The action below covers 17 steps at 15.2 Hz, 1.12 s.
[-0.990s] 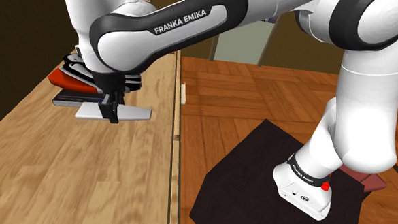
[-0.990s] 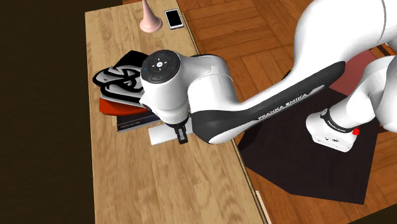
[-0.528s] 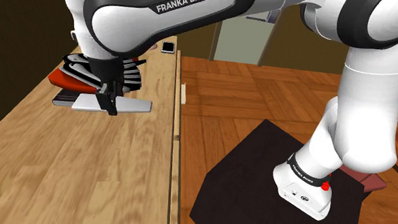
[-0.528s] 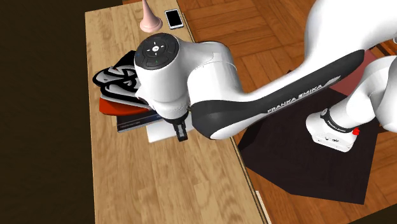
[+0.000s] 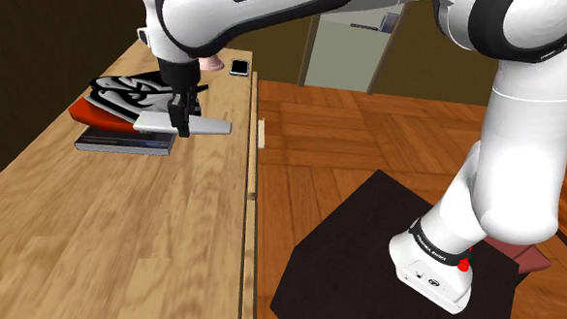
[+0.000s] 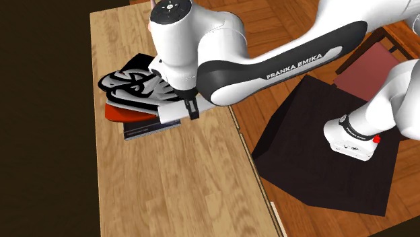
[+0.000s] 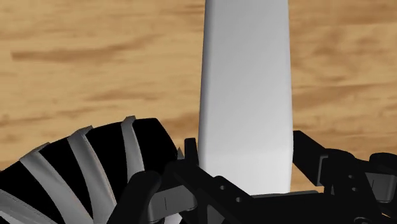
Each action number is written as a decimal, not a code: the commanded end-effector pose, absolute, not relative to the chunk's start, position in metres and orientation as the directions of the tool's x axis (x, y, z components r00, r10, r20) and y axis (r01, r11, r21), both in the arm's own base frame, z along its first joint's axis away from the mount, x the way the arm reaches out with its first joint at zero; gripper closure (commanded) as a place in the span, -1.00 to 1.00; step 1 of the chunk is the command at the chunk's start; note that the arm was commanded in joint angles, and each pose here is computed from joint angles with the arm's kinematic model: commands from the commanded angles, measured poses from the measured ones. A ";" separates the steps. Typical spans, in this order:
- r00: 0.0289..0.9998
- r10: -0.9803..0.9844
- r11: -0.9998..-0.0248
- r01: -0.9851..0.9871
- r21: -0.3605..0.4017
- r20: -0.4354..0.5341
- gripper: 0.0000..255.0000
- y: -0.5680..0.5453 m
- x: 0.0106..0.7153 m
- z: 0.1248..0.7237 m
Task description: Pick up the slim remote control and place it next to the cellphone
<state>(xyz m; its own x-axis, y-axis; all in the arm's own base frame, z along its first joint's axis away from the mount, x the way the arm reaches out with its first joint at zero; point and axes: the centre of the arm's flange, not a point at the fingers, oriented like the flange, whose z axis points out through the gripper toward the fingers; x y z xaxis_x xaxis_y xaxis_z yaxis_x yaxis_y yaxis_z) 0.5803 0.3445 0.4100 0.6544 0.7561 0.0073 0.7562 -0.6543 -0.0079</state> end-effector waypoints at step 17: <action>0.653 0.757 -0.653 0.757 -0.008 0.008 1.00 0.143 0.708 0.414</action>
